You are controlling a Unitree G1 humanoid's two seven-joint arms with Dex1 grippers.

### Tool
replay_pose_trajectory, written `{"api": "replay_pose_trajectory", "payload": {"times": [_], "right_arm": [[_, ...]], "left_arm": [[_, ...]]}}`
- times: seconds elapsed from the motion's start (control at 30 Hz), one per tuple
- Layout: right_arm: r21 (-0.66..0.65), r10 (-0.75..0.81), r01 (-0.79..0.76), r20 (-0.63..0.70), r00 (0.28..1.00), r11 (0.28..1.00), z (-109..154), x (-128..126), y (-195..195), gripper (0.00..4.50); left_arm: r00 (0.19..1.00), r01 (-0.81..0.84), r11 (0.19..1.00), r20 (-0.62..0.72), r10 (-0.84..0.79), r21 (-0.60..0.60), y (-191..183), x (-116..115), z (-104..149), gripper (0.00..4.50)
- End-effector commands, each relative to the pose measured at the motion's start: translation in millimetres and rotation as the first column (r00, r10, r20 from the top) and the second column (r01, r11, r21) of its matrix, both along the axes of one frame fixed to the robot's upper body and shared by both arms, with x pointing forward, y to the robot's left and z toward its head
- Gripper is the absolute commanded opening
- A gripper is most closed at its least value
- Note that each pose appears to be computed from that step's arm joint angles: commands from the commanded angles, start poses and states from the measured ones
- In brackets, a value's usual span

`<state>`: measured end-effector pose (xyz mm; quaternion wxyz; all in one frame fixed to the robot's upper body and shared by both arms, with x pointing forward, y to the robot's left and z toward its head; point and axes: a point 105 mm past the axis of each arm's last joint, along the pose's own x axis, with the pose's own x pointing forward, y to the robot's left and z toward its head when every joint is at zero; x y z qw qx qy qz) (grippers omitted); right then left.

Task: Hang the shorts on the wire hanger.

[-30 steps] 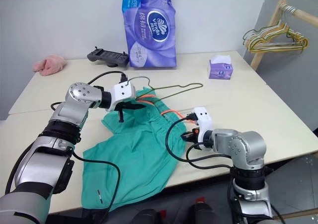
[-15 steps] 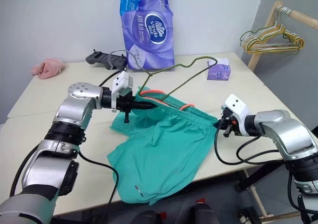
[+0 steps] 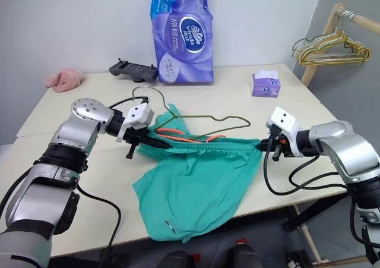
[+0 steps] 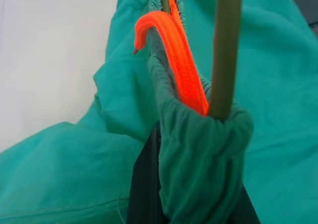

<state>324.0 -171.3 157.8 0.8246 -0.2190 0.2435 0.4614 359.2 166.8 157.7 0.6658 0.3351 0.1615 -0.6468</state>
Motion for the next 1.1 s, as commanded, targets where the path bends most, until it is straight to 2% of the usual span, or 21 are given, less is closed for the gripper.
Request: {"api": "replay_pose_trajectory", "payload": {"times": [0.03,0.13,0.23,0.4,0.63,1.1], "right_arm": [[-0.057,-0.078,0.079,0.029,0.997,0.995,12,5,-24,0.02],[-0.047,-0.081,0.081,0.015,0.997,0.996,9,5,-23,0.02],[-0.034,-0.093,0.093,0.002,0.996,0.995,6,6,-21,0.02],[-0.04,-0.102,0.102,0.0,0.995,0.994,7,10,-24,0.02],[-0.045,-0.098,0.098,0.003,0.995,0.994,15,11,-29,0.02],[-0.056,0.077,-0.08,-0.065,0.995,0.995,14,-29,-2,0.02]], "left_arm": [[0.998,-0.034,0.995,0.059,0.028,0.092,26,4,3,0.0],[0.993,-0.023,0.997,0.114,0.031,-0.071,5,14,24,0.0],[0.994,0.014,0.993,0.109,-0.002,-0.115,-5,13,30,0.0],[0.995,0.038,0.999,0.093,-0.042,0.039,6,8,12,0.0],[0.993,0.023,0.989,0.107,-0.04,0.147,20,10,7,0.0],[0.987,-0.027,0.991,0.158,0.006,0.131,16,22,7,0.0]]}}
